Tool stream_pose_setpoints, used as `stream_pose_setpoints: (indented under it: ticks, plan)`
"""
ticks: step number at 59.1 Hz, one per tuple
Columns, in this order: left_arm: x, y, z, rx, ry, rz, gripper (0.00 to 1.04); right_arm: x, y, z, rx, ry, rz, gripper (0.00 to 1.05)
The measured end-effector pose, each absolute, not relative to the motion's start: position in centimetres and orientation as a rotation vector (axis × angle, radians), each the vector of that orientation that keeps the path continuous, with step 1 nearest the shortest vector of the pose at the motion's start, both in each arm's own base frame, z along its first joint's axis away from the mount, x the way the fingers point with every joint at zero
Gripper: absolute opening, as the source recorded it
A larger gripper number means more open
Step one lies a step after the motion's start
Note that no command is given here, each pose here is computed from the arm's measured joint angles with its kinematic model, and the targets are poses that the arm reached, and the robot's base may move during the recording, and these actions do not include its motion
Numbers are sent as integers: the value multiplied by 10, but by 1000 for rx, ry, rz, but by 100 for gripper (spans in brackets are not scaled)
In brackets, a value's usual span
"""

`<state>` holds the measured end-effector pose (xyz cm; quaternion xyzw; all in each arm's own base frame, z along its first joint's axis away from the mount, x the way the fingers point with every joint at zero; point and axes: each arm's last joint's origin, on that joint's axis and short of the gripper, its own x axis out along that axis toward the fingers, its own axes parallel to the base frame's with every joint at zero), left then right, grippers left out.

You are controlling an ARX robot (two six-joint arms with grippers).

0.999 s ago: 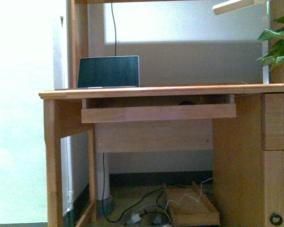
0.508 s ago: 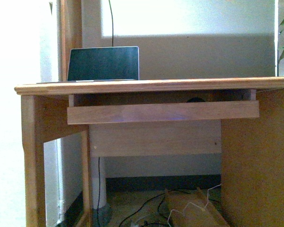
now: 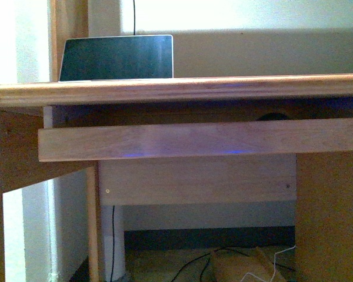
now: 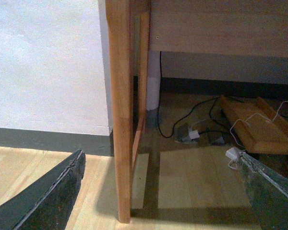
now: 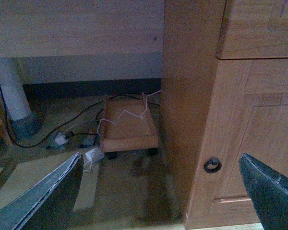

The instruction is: Place mouse

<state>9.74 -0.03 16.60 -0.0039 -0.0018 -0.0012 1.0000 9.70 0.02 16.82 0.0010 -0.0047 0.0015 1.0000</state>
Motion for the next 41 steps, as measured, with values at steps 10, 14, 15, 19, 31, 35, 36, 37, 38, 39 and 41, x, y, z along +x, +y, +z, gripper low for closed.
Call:
stream_pose_setpoints:
  ticks: [10,14,15,19,31,35,36,37,38,39,41]
  plan:
    - [97,0,166,-8,-4,-3,97,97,0,168,2,-9,3,97]
    - [97,0,166,-8,-4,-3,97,97,0,168,2,-9,3,97]
    - [97,0,166,-8,-4,-3,97,97,0,168,2,-9,2,97]
    - [97,0,166,-7,-4,-3,97,97,0,168,2,-9,2,97]
    - [97,0,166,-8,-4,-3,97,97,0,168,2,-9,2,97]
    - [97,0,166,-8,-4,-3,97,97,0,168,2,-9,2,97]
    - [97,0,166,-8,-4,-3,97,97,0,168,2,-9,2,97]
    - [97,0,166,-8,-4,-3,97,97,0,168,2,-9,3,97]
    - [97,0,166,-8,-4,-3,97,97,0,168,2,-9,2,97]
    - [97,0,166,-8,-4,-3,97,97,0,168,2,-9,2,97]
    - [97,0,166,-8,-4,-3,97,97,0,168,2,-9,2,97]
